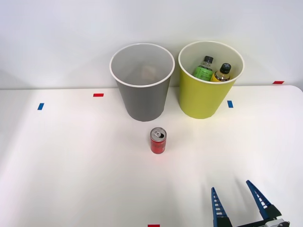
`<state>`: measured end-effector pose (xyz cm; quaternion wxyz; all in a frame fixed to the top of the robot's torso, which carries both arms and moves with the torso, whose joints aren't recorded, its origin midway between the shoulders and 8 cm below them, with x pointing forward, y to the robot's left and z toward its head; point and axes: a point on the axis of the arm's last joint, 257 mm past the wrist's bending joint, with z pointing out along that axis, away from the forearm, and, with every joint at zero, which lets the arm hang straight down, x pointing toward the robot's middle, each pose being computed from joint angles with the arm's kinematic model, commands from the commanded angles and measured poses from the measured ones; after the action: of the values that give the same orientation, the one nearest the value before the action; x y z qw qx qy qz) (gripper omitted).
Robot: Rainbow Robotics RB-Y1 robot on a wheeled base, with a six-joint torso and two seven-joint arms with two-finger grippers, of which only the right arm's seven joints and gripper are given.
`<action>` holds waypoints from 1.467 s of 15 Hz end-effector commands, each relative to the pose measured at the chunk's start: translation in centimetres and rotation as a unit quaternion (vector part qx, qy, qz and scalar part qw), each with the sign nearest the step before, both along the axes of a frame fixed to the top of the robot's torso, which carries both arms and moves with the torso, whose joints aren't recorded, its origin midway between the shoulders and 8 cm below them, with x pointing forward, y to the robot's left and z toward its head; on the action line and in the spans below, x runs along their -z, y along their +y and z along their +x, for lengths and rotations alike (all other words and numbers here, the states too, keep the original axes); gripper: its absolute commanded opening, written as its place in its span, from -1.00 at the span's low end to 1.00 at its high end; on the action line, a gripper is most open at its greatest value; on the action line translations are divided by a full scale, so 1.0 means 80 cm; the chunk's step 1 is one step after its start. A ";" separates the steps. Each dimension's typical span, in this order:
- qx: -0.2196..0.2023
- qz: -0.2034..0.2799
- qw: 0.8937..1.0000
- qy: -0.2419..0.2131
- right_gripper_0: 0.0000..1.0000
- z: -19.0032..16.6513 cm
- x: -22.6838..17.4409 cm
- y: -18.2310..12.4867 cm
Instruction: Put cans in the gray bin, plastic bottles in the light green bin
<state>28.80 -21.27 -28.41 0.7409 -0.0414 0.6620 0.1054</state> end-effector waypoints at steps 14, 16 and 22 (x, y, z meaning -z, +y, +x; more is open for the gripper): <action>0.000 0.000 1.000 0.000 1.00 0.000 0.000 0.000; 0.000 0.000 1.000 0.000 1.00 0.000 0.000 0.000; 0.000 0.000 1.000 0.000 1.00 0.000 0.000 0.000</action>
<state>28.80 -21.28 -28.41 0.7410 -0.0414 0.6620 0.1054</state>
